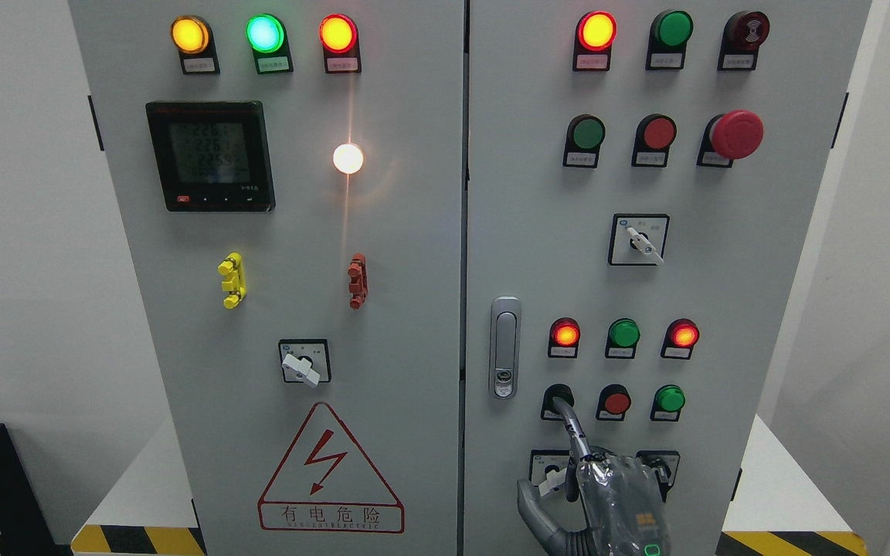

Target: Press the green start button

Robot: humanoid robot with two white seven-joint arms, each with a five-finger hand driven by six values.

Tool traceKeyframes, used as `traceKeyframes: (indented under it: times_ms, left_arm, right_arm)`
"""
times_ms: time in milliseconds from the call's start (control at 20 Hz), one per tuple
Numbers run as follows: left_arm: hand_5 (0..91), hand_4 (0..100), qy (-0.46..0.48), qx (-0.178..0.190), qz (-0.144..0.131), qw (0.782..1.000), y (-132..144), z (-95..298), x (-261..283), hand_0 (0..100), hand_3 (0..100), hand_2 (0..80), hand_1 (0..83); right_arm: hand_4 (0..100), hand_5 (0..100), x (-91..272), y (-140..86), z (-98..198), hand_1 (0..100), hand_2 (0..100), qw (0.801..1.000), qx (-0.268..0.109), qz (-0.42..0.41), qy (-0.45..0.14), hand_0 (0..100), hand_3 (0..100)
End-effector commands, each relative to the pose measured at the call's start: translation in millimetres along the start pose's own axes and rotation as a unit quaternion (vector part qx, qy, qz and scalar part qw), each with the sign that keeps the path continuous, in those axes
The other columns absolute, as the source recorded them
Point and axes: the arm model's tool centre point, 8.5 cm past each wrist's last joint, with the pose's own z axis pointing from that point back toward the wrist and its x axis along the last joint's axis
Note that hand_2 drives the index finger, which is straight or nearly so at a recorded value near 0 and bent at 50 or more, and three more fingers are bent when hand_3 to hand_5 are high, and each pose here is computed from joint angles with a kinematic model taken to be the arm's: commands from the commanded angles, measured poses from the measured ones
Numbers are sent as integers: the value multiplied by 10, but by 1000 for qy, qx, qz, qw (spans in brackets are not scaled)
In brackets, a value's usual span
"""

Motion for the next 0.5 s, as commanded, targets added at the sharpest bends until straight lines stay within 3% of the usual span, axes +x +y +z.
traceKeyframes:
  times_ms: [0, 250, 450]
  left_arm:
    - [0, 0, -25, -3, 0, 1000, -21, -8, 243, 120, 0, 0, 556]
    - [0, 0, -25, -3, 0, 1000, -21, -8, 243, 120, 0, 0, 556]
    - [0, 0, -25, -3, 0, 1000, -20, -8, 243, 120, 0, 0, 556]
  right_arm:
    - [813, 859, 122, -238, 95, 358, 0, 999, -36, -24, -10, 554, 883]
    - [778, 786, 180, -392, 252, 359, 0, 993, -61, -97, -4, 563, 798]
    - [634, 611, 246, -540, 388, 304, 0, 985, -81, -154, -2, 478, 619]
